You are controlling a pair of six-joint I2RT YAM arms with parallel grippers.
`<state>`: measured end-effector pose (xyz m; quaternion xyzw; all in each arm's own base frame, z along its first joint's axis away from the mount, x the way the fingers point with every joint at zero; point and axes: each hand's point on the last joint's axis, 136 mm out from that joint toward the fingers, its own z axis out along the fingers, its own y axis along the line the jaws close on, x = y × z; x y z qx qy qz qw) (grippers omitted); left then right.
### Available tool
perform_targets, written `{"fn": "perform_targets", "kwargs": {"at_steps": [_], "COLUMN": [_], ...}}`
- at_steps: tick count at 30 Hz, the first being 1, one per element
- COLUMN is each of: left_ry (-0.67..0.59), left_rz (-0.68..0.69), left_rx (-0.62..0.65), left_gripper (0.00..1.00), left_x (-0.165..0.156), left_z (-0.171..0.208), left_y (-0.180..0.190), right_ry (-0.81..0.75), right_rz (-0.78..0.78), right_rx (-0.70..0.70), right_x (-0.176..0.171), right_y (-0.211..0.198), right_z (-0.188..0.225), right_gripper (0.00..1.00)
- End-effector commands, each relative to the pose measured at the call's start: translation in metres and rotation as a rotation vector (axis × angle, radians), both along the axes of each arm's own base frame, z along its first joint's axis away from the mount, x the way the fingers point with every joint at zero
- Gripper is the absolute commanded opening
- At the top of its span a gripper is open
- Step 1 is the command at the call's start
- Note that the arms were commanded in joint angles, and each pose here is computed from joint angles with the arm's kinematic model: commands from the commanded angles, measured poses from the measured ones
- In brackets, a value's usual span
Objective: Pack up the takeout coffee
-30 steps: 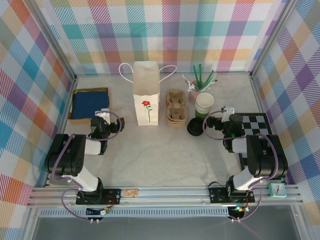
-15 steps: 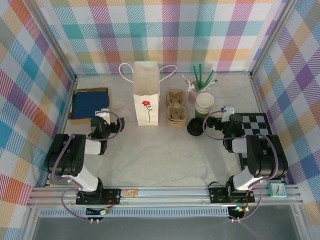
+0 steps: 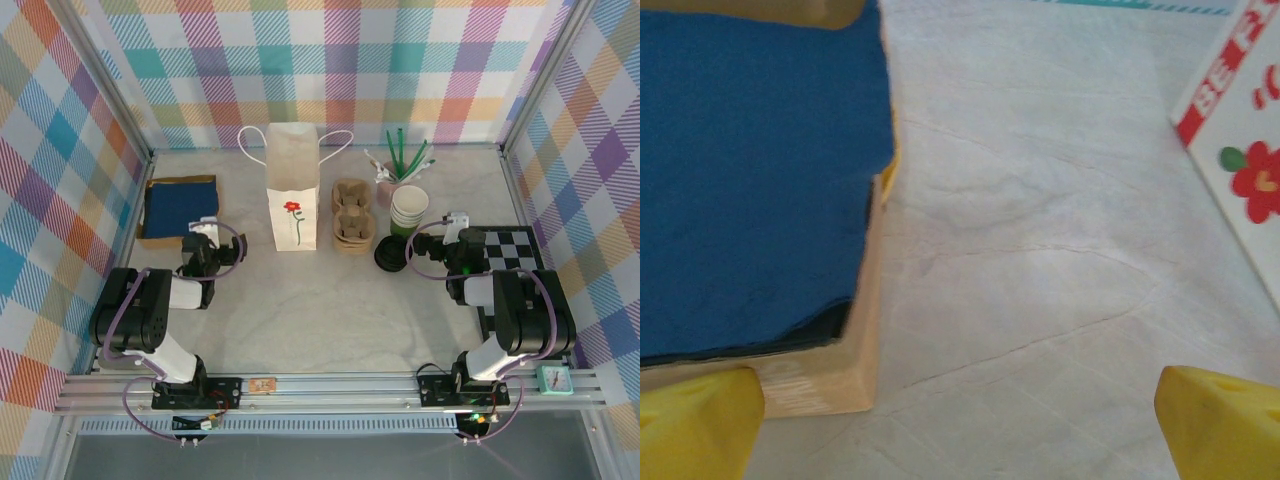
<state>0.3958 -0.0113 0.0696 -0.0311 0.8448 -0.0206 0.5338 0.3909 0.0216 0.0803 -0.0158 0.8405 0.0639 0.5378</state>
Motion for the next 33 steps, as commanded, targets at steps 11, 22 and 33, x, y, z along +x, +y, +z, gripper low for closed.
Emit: {"fn": "perform_targets", "kwargs": {"at_steps": [11,22,33], "left_ry": [-0.03,0.143,0.298], "left_rz": [0.404,0.074,-0.092], "left_rx": [-0.184,-0.191,-0.216], "left_gripper": [1.0,0.96,0.93], "left_x": [-0.018,-0.102,-0.144], "left_z": [0.141,0.197,0.142], "left_y": [0.046,-0.046,-0.099], "right_ry": [0.234,0.559,0.752], "right_rz": [-0.29,-0.226,-0.205], "right_rx": [0.293,0.336,0.226], "right_x": [-0.065,-0.062,-0.034], "right_y": [-0.016,0.008,0.02], "right_z": [0.126,0.154,0.125], "right_gripper": [0.99,0.77,0.54]}}
